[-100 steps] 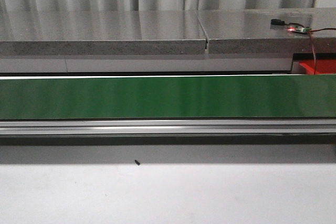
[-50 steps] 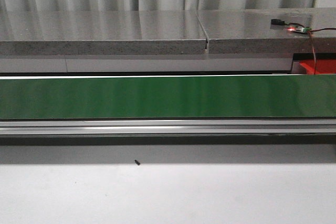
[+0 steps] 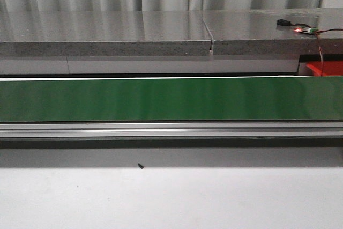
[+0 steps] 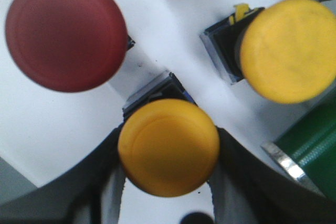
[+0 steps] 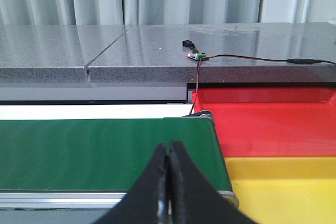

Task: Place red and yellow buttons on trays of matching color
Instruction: 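Carry the yellow button onto the green belt with the left gripper and release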

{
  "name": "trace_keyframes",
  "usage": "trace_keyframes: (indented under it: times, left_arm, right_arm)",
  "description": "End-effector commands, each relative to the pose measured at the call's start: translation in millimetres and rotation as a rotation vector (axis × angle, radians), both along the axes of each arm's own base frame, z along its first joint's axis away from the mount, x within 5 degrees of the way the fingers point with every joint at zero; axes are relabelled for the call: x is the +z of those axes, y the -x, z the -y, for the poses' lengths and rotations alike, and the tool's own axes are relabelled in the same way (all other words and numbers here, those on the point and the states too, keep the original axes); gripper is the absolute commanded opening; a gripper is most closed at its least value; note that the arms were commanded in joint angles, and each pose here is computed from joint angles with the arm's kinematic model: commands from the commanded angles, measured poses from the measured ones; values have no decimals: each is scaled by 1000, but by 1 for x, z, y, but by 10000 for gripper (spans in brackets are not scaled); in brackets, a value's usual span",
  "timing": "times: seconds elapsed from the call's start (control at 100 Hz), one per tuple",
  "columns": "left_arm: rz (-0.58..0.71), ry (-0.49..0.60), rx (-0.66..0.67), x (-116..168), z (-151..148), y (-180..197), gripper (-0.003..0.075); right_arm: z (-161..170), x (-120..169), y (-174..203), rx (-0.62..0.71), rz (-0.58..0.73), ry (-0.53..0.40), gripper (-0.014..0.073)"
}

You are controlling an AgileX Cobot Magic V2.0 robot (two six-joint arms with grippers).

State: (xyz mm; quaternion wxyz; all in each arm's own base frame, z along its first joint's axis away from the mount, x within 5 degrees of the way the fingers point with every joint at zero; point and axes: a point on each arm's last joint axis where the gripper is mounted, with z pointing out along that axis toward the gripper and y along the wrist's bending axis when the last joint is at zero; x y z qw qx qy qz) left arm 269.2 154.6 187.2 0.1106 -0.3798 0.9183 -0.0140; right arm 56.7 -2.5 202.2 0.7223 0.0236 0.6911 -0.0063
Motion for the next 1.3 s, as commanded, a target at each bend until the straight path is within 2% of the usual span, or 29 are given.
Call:
trace_keyframes:
  times: [0.0, 0.39, 0.48, 0.7, 1.09, 1.29]
  left_arm:
    - [89, -43, 1, 24, -1, -2, 250]
    - [158, -82, -50, 90, 25, 27, 250]
    - [150, -71, -87, 102, 32, 23, 250]
    - [237, -105, -189, 130, 52, -4, 250]
    - [198, -65, -308, 114, 74, -59, 250]
    - [162, -35, -312, 101, 75, -67, 265]
  right_arm:
    - [0, 13, 3, -1, 115, 10, -66]
    - [0, 13, 3, -1, 115, 10, -66]
    - [0, 13, 3, -1, 115, 10, -66]
    - [0, 13, 3, -1, 115, 10, -66]
    - [0, 13, 3, -1, 115, 10, -66]
    - [0, 13, 3, -1, 115, 10, -66]
